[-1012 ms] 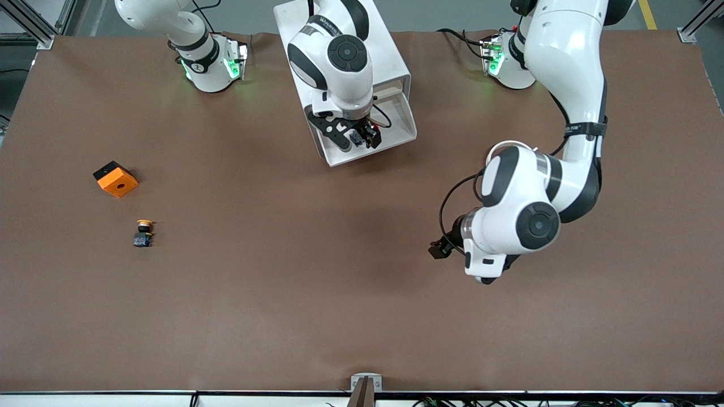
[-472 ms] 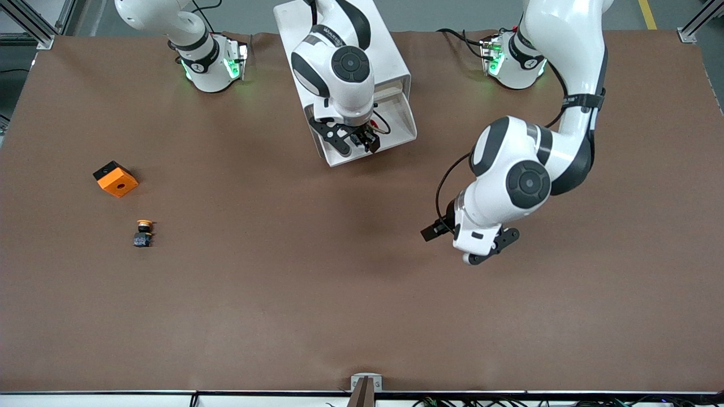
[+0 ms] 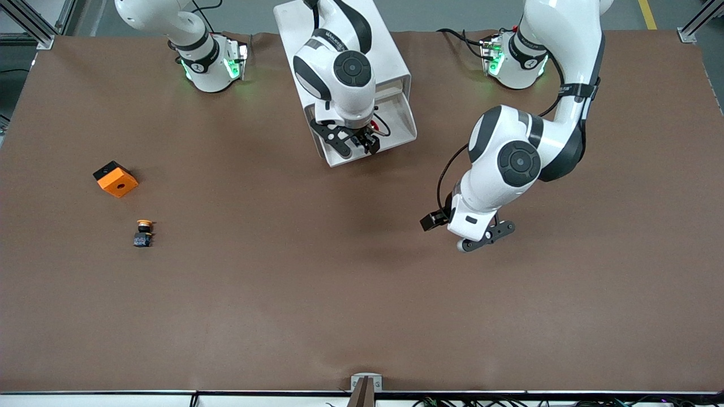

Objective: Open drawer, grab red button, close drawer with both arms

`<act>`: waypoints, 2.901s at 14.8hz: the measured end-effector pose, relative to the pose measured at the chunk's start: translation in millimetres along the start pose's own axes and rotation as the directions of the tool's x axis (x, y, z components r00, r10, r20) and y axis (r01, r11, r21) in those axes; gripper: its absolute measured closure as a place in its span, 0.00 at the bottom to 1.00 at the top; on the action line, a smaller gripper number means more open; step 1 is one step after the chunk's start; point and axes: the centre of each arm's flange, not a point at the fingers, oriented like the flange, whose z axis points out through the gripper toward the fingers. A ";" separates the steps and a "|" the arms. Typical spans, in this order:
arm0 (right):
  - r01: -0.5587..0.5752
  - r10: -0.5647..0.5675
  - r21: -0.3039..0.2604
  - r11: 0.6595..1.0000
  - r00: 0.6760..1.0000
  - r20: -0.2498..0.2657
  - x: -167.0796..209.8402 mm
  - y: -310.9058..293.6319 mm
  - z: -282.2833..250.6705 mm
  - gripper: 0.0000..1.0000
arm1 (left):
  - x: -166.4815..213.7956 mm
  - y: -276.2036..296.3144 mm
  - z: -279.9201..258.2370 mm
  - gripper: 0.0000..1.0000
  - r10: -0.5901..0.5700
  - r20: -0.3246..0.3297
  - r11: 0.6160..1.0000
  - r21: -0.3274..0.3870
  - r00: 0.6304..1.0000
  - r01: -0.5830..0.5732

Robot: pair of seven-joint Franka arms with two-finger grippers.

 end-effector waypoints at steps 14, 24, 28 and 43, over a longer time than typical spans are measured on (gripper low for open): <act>-0.023 0.023 -0.019 1.000 1.000 0.005 33.9 -13.8 -61.5 0.58 | -20.8 24.7 -15.2 0.00 0.101 -0.023 0.995 -0.008 0.995 -0.101; 0.375 -0.361 -0.081 0.924 0.921 0.147 283.4 39.4 -111.7 0.58 | -150.9 58.8 80.9 0.00 0.200 0.073 0.976 0.070 0.977 -0.205; 0.575 -0.568 -0.037 0.817 0.814 0.119 415.6 96.2 -104.4 0.58 | -200.9 61.9 105.4 0.00 0.225 0.153 0.964 0.106 0.962 -0.242; 0.759 -0.760 -0.077 0.647 0.650 0.015 574.0 162.9 75.0 0.58 | -312.8 65.0 120.9 0.00 0.264 0.299 0.938 0.144 0.917 -0.317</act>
